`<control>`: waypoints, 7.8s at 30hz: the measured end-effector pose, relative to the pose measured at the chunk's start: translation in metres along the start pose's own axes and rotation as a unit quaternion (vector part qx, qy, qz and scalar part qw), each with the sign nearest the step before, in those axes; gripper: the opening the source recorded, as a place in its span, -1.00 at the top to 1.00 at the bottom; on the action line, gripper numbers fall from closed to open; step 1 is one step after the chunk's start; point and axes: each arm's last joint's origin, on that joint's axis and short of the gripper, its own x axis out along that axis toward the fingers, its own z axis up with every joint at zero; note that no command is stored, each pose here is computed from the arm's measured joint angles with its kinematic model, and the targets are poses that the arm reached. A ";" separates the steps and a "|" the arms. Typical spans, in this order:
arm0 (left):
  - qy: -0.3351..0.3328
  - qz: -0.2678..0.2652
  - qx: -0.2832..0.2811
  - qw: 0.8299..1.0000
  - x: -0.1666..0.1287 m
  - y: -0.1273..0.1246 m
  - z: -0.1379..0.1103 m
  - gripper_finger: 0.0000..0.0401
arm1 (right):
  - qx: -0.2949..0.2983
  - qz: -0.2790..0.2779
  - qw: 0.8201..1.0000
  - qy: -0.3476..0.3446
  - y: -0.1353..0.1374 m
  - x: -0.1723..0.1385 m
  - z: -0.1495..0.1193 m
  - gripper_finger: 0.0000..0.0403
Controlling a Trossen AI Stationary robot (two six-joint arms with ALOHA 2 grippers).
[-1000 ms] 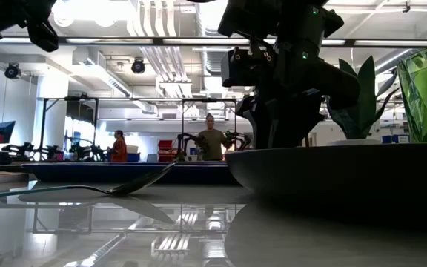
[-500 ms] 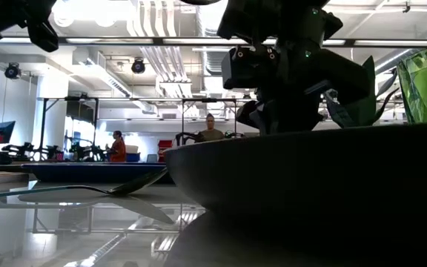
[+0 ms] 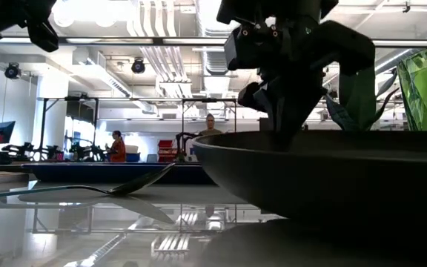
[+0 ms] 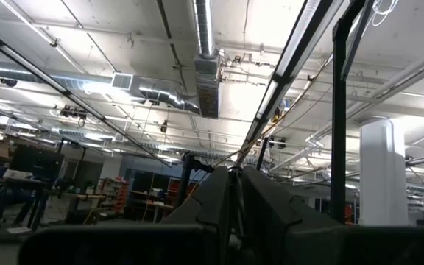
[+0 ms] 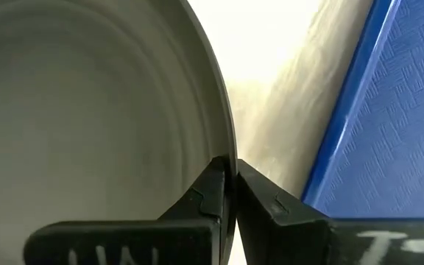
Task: Pick and place plate/cup/fork/spoon on tray
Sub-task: Put the black plate on the blue serving tray, then put the blue spoon to the left of the black plate on the blue serving tray
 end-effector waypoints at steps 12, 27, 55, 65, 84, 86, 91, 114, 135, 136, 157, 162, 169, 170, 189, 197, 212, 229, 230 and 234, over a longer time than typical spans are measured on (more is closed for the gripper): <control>-0.001 0.000 0.000 1.000 0.000 0.000 0.000 0.88 | 0.022 0.016 1.000 -0.007 -0.015 -0.030 0.011 0.95; 0.000 0.000 0.000 1.000 0.000 0.000 0.000 0.88 | 0.080 0.057 0.991 -0.089 -0.057 -0.087 0.011 0.96; -0.003 0.002 -0.001 1.000 0.000 0.000 0.001 0.88 | 0.266 -0.173 0.943 -0.104 -0.232 -0.104 -0.050 0.96; -0.003 0.008 -0.001 1.000 0.000 0.001 0.001 0.88 | 0.252 -0.217 0.941 -0.067 -0.237 -0.096 -0.053 0.96; -0.011 0.011 -0.005 1.000 0.000 0.001 0.003 0.88 | 0.251 -0.266 0.930 -0.031 -0.251 -0.072 -0.053 0.44; -0.012 0.011 -0.005 1.000 0.000 0.001 0.003 0.88 | 0.254 -0.268 0.928 -0.037 -0.250 -0.077 -0.052 0.37; -0.013 0.011 -0.005 1.000 0.000 0.001 0.003 0.88 | 0.266 -0.264 0.924 -0.076 -0.232 -0.098 -0.043 0.32; -0.014 0.011 -0.007 1.000 0.000 0.001 0.003 0.88 | 0.122 -0.159 0.951 -0.237 -0.047 -0.099 0.055 0.96; -0.014 0.011 -0.008 1.000 0.000 0.001 0.003 0.88 | 0.158 -0.177 0.958 -0.163 -0.121 0.026 0.059 0.96; -0.014 0.011 -0.008 1.000 0.000 0.001 0.003 0.88 | 0.158 -0.177 0.958 -0.161 -0.122 0.027 0.059 0.96; -0.010 0.011 -0.009 1.000 0.000 0.001 0.002 0.88 | 0.164 -0.179 0.961 -0.131 -0.086 -0.040 0.047 0.96; 0.063 0.085 -0.027 0.994 0.005 0.002 -0.011 0.92 | 0.145 -0.179 0.962 -0.145 -0.035 -0.066 0.038 0.96; 0.128 0.037 -0.061 0.989 0.033 -0.014 -0.012 1.00 | 0.083 -0.156 0.963 -0.204 0.021 -0.093 0.014 0.96; 0.140 0.035 -0.064 0.987 0.039 -0.017 -0.013 1.00 | 0.072 -0.154 0.961 -0.218 0.026 -0.094 0.010 0.96; 0.390 0.057 -0.172 0.903 0.123 -0.090 -0.033 1.00 | -0.016 -0.136 0.888 -0.439 0.066 -0.087 -0.095 0.96; 0.536 0.139 -0.264 0.790 0.141 -0.124 -0.053 1.00 | -0.032 -0.143 0.869 -0.473 0.065 -0.087 -0.106 0.96; 0.755 0.281 -0.239 0.543 0.145 -0.166 -0.128 1.00 | -0.060 -0.151 0.871 -0.464 0.066 -0.084 -0.106 0.96; 0.771 0.297 -0.145 0.545 0.125 -0.154 -0.149 0.77 | -0.047 -0.143 0.878 -0.455 0.066 -0.082 -0.107 0.96; 0.770 0.294 -0.146 0.547 0.124 -0.154 -0.151 0.70 | -0.047 -0.144 0.878 -0.454 0.066 -0.082 -0.107 0.96; 0.754 0.282 -0.147 0.575 0.123 -0.154 -0.159 0.38 | -0.044 -0.142 0.878 -0.454 0.066 -0.082 -0.108 0.96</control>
